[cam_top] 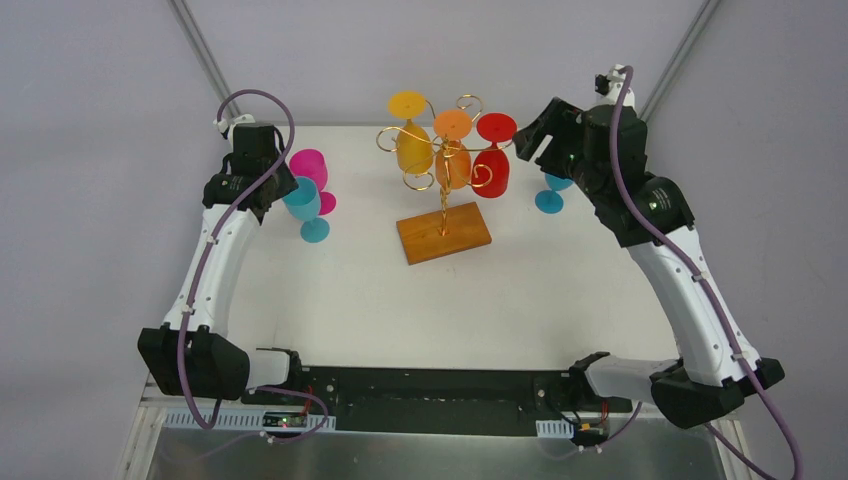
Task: Take the wine glass off the wine glass rack
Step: Place the wine glass at the center of the board, then pick up the wine glass from the wine rack.
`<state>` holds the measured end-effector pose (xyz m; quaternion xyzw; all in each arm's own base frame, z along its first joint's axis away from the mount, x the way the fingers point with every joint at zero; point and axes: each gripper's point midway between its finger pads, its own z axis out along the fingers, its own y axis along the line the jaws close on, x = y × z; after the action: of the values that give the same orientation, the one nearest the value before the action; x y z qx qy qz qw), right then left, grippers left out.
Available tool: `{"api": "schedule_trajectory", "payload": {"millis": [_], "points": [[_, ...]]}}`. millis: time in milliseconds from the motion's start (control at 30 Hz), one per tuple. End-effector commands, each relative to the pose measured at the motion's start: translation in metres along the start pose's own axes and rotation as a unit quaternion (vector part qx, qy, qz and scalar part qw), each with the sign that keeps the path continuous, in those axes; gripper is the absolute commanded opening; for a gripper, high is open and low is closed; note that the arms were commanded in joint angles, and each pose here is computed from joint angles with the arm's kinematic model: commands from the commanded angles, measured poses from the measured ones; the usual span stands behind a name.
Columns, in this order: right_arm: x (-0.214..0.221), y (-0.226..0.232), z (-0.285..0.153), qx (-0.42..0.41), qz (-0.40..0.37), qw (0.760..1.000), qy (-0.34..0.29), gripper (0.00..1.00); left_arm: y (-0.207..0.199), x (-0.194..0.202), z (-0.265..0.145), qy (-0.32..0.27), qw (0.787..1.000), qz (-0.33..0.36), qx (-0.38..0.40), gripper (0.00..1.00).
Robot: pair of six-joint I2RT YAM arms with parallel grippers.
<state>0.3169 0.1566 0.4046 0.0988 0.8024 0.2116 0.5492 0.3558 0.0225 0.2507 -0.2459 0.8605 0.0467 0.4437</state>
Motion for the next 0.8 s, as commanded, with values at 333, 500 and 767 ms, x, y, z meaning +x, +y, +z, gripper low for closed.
{"api": "schedule_trajectory", "payload": {"millis": [333, 500, 767], "points": [[-0.034, 0.003, 0.046, -0.067, 0.165, 0.984, 0.008, 0.62, -0.007, -0.002, -0.014, -0.003, 0.999, -0.01, 0.039, 0.42], [-0.035, -0.003, 0.059, -0.074, 0.183, 0.98, 0.007, 0.58, -0.01, -0.004, -0.019, -0.005, 0.999, -0.018, 0.051, 0.46], [-0.025, -0.004, 0.079, -0.087, 0.208, 0.974, 0.031, 0.56, -0.019, -0.001, -0.019, 0.001, 0.997, -0.021, 0.074, 0.5]]}}
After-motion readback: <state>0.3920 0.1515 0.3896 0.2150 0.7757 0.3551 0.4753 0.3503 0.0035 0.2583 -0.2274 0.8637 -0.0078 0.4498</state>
